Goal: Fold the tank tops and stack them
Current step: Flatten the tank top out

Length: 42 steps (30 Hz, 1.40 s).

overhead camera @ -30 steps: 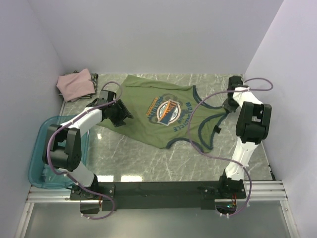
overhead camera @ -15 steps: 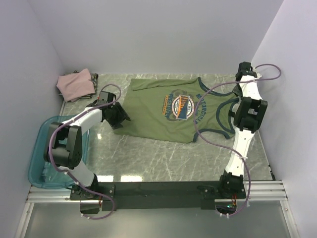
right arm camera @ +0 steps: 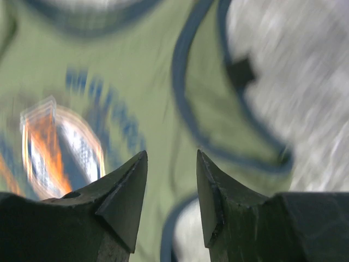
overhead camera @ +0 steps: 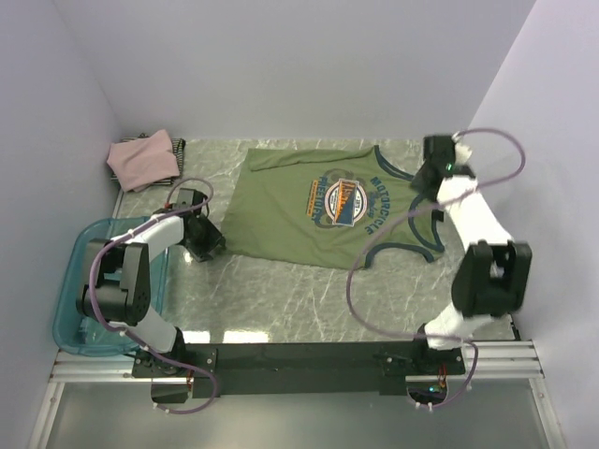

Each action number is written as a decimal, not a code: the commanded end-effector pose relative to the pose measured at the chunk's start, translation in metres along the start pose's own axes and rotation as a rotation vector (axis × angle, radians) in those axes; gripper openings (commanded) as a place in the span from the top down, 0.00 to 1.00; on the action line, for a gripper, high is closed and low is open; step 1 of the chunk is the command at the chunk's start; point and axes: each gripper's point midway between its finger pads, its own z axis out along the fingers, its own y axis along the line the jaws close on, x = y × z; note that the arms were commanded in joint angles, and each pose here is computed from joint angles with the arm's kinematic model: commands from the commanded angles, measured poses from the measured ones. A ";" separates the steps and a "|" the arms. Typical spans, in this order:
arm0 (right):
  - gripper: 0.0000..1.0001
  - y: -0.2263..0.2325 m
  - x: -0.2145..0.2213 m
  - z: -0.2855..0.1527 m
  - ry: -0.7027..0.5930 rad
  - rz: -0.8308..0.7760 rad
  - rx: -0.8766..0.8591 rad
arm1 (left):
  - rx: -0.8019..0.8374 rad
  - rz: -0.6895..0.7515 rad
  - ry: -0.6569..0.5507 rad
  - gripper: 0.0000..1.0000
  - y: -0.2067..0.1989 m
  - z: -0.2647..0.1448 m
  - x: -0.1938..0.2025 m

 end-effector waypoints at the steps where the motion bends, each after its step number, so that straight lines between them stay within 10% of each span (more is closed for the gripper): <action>1: 0.52 0.009 0.055 -0.021 0.039 0.012 -0.106 | 0.027 -0.026 -0.015 0.46 -0.001 -0.002 -0.003; 15: 0.56 0.018 0.243 -0.079 0.263 -0.086 -0.368 | 0.011 -0.038 -0.004 0.50 0.004 0.005 -0.008; 42: 0.54 0.028 0.274 -0.052 0.320 -0.203 -0.280 | 0.072 -0.023 -0.003 0.46 0.007 -0.012 0.005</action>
